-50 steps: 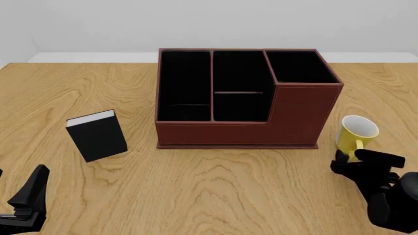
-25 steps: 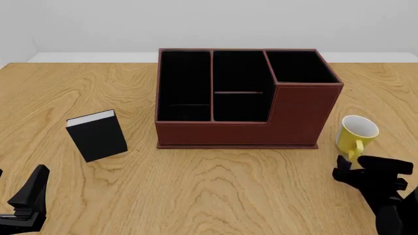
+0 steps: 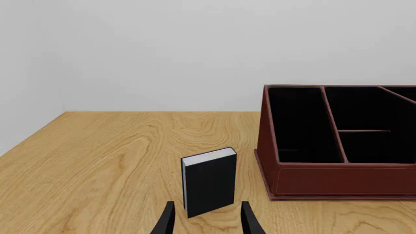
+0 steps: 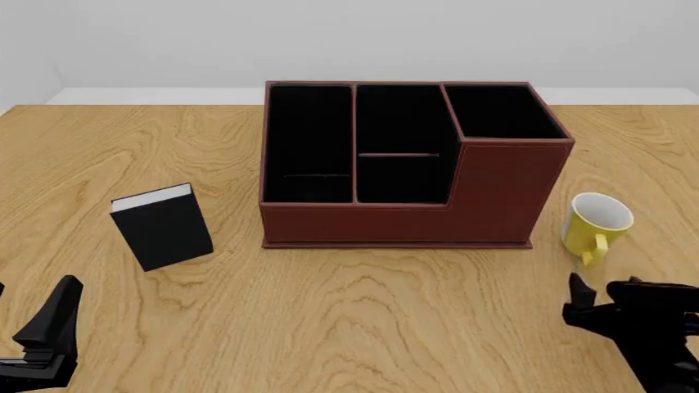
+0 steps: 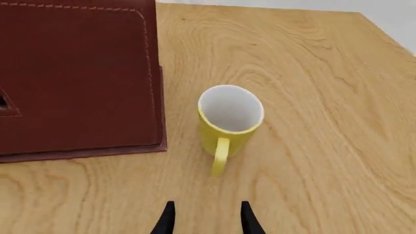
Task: Pick up the yellow and white mug and place it to the right of the caddy.
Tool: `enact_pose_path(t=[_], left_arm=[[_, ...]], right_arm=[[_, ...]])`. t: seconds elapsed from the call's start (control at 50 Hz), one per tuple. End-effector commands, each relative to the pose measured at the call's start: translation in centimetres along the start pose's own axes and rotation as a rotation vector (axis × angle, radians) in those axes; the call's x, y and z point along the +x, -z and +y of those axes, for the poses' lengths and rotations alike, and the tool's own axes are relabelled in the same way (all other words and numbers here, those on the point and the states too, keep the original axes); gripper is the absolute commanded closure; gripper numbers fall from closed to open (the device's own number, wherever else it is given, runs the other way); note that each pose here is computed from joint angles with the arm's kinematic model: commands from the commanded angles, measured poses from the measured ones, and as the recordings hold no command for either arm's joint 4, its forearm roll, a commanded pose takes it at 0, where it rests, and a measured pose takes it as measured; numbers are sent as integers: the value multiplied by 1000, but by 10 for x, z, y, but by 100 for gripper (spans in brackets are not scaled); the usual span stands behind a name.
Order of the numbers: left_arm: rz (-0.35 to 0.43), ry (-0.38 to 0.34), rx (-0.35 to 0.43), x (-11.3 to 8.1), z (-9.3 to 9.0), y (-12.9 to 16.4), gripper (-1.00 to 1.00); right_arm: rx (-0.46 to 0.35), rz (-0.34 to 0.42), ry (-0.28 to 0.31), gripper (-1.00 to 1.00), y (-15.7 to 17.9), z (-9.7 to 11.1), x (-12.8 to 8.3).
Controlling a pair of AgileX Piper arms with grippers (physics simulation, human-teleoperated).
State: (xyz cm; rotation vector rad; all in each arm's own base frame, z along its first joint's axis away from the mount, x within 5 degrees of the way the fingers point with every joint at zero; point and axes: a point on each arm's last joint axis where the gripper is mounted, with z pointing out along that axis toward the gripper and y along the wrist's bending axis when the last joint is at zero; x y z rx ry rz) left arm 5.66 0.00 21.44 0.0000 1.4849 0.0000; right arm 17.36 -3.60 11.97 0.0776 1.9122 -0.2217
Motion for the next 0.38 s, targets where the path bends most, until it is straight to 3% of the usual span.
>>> enact_pose_path(t=[0.02, 0.12, 0.14, 0.16, 0.18, 0.2, 0.38], left_arm=[[0, 0, 0, 0, 0, 0, -100], [0, 0, 0, 0, 0, 0, -100], [0, 0, 0, 0, 0, 0, -100], [0, 0, 0, 0, 0, 0, -100], [0, 0, 0, 0, 0, 0, -100], [0, 0, 0, 0, 0, 0, -100], [0, 0, 0, 0, 0, 0, -100]], right_arm=[[-28, -32, 86, -100, 9, 5, -4], [-18, -68, 102, -100, 11, 4, -10], [-39, -72, 130, -100, 39, 4, -32], [-44, -73, 112, -100, 74, 2, -40], [-44, -73, 112, -100, 109, 1, -34], [-41, -102, 149, -100, 138, 1, -19], [-21, -160, 236, -100, 138, 0, -25]])
